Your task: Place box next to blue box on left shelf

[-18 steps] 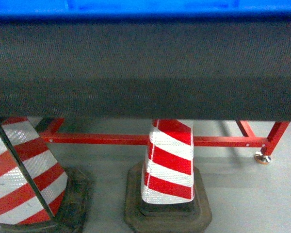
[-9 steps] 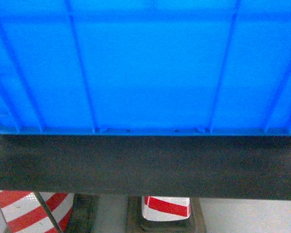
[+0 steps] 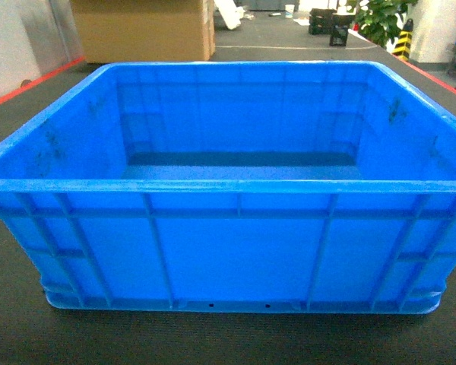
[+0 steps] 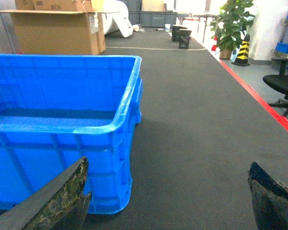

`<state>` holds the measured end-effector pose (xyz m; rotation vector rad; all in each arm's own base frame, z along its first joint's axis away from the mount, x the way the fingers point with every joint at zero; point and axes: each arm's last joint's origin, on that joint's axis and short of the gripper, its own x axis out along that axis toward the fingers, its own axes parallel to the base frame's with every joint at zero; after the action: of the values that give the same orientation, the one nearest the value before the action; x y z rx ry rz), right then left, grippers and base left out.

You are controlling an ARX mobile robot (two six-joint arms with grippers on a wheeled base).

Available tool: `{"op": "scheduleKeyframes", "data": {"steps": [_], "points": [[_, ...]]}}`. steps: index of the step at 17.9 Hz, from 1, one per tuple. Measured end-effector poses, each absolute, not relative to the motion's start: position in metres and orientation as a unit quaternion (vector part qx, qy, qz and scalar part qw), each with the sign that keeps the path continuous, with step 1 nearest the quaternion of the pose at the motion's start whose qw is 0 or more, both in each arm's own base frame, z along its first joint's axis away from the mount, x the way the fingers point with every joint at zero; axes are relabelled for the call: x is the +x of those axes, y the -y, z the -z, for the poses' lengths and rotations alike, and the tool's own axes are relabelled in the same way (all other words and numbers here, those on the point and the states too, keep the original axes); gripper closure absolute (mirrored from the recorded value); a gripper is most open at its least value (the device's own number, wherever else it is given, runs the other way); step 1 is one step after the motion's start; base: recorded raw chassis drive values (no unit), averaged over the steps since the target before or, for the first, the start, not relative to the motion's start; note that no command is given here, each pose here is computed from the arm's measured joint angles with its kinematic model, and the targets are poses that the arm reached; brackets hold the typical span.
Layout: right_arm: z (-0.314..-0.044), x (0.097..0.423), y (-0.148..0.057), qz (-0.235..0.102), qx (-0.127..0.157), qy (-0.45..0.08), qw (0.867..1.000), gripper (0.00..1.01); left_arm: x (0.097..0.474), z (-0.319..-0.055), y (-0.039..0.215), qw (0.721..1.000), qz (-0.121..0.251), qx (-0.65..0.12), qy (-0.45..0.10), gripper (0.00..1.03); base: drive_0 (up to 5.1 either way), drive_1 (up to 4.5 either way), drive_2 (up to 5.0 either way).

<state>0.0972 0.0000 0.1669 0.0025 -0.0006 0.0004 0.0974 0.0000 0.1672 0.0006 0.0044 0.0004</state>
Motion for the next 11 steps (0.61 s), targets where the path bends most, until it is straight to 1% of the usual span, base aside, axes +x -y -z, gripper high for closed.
{"op": "scheduleKeyframes", "data": {"steps": [11], "points": [[-0.1670,0.0972,0.0000,0.000,0.001,0.001,1.000,0.03,0.0974,-0.1675,0.0000,1.000,0.000,0.000,0.000,0.05,0.0,0.00,0.0]]}}
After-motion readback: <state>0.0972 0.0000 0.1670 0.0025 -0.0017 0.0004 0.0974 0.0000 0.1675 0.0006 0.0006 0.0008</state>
